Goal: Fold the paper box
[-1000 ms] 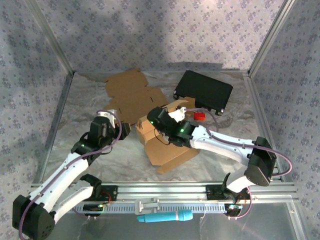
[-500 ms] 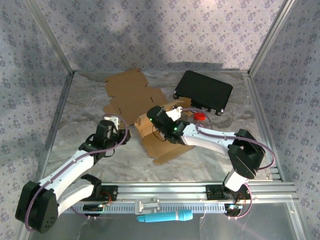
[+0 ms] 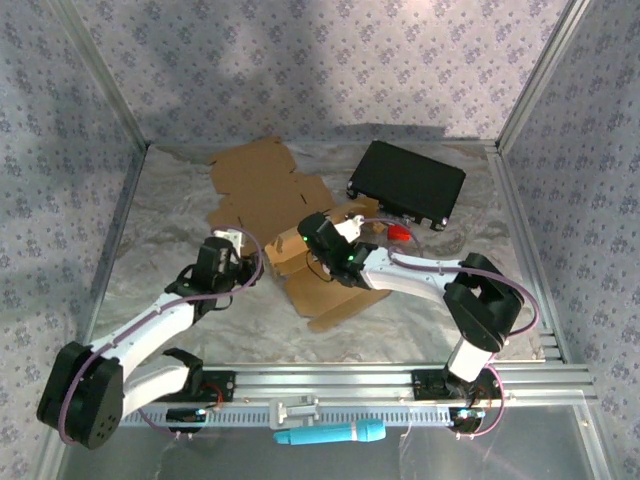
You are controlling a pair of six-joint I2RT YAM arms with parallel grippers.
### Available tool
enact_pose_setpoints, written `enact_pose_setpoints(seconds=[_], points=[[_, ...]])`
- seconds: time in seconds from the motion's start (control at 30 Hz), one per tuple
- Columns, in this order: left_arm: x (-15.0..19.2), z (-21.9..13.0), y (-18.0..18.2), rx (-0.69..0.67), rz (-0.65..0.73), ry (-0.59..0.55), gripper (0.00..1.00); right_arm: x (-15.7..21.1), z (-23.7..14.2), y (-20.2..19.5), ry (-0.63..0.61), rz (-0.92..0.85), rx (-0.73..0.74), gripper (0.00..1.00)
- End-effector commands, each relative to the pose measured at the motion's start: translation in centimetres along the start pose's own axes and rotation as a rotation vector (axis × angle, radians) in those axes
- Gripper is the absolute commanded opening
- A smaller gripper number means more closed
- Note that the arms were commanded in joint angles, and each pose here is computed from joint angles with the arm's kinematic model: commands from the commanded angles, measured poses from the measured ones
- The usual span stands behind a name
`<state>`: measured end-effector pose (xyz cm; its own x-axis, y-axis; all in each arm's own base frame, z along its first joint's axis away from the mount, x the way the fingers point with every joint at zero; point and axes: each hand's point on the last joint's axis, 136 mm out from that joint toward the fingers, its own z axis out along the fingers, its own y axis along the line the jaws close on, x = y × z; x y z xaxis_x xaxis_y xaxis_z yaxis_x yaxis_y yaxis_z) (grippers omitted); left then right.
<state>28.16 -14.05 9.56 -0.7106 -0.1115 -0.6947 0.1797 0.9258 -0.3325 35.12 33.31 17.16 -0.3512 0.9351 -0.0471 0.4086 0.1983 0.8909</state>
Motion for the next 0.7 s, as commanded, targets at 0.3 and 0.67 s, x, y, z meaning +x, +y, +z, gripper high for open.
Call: enact_pose_setpoints(seconds=[0.3,0.67], points=[[-0.2,1.2,-1.1,0.086,0.120,-0.032,0.46,0.2,0.9,-0.6,0.005,-0.007,0.001,0.00],[-0.1,0.9,-4.4,0.261,0.196,-0.037,0.46,0.5,1.1,0.1,0.019,0.002,-0.028,0.00]])
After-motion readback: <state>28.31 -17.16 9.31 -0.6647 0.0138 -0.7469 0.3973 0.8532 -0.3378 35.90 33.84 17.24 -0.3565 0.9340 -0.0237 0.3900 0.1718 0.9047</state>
